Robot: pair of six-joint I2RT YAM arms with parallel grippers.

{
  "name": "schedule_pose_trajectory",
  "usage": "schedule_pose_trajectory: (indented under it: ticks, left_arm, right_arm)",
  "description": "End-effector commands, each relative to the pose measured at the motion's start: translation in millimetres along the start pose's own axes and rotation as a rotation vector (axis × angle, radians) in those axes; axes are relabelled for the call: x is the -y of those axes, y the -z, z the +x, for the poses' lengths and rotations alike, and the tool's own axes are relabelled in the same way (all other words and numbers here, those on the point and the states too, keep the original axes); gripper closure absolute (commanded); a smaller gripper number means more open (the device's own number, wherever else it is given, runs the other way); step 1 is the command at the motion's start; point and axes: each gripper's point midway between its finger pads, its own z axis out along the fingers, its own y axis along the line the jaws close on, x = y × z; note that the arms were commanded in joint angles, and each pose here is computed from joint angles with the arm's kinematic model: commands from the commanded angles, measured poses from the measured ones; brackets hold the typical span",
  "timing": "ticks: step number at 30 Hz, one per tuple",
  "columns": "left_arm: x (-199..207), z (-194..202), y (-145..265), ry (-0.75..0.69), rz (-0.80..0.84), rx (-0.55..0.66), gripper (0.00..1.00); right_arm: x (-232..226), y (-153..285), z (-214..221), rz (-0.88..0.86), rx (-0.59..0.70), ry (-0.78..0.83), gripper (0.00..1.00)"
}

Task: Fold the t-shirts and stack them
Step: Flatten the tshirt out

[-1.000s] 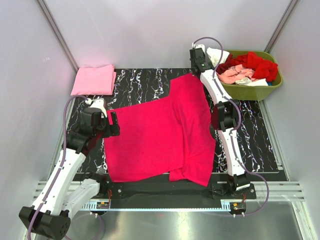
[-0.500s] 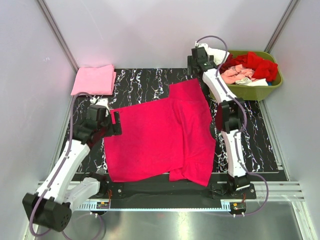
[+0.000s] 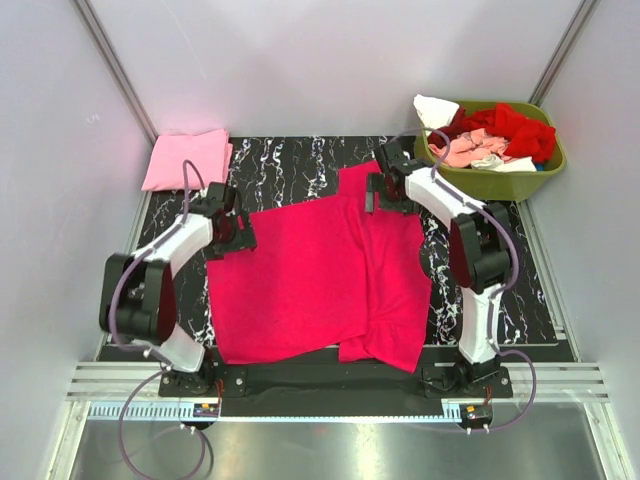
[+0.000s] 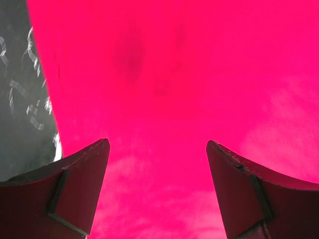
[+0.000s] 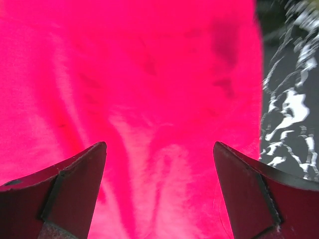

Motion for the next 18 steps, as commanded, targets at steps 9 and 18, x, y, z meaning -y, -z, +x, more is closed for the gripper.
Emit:
schedule_pose_trajectory:
  ticks: [9, 18]
  left_arm:
    - [-23.0, -59.7, -83.0, 0.048, -0.202, -0.035, 0.36]
    - [-28.5, -148.6, -114.8, -0.128, -0.336, -0.006, 0.34]
  right_arm:
    - [20.3, -82.3, 36.0, 0.079, -0.246, -0.014, 0.04]
    - [33.4, -122.7, -22.8, 0.042, -0.209, -0.04, 0.04]
